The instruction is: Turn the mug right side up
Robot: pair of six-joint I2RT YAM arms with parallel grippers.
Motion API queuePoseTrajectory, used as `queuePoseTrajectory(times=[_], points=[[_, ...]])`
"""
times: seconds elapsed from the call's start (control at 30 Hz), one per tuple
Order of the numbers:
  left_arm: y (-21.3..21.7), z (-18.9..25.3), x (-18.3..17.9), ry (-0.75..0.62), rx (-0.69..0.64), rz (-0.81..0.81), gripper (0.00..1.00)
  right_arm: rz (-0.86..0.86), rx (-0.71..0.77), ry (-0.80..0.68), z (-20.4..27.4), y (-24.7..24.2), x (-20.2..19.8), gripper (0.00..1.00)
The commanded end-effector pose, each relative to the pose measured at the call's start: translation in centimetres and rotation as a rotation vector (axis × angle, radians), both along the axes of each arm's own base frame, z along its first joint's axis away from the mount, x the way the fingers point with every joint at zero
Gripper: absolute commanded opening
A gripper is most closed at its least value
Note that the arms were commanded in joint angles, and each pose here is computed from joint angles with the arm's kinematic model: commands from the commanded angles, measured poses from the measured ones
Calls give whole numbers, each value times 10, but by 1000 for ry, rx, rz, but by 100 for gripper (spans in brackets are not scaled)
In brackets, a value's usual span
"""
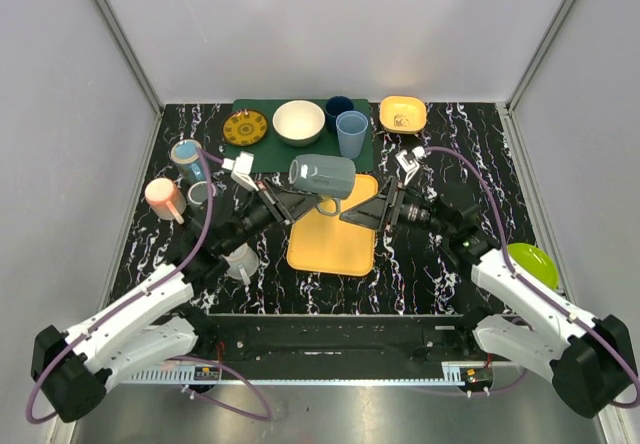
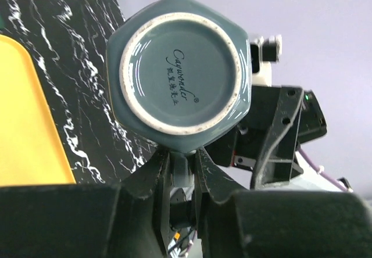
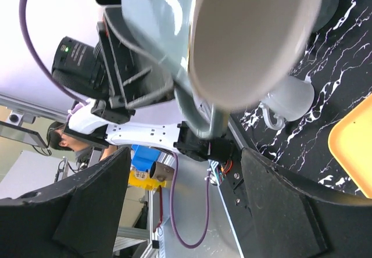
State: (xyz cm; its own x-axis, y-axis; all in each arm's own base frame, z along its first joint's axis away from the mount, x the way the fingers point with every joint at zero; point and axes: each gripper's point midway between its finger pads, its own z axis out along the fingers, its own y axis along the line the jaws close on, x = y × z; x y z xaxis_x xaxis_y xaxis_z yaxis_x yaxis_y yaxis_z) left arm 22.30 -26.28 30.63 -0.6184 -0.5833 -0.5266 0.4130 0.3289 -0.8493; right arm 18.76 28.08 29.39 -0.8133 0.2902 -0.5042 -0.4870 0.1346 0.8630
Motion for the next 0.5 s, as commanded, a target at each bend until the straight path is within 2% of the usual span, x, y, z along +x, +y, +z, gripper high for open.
queuePoseTrajectory(times=[0.0,0.2,0.37,0.47], points=[[-6,101,-17,-242,-210,-29,0,22,62,-102,35,7,2,82],[-16,104,-23,-244,-239,-46,0,24,94,-107,41,14,11,77],[-24,107,-28,-238,-270,-77,0,21,157,-99,44,17,16,64],[-27,107,-33,-232,-291,-99,0,19,214,-121,52,16,17,59]])
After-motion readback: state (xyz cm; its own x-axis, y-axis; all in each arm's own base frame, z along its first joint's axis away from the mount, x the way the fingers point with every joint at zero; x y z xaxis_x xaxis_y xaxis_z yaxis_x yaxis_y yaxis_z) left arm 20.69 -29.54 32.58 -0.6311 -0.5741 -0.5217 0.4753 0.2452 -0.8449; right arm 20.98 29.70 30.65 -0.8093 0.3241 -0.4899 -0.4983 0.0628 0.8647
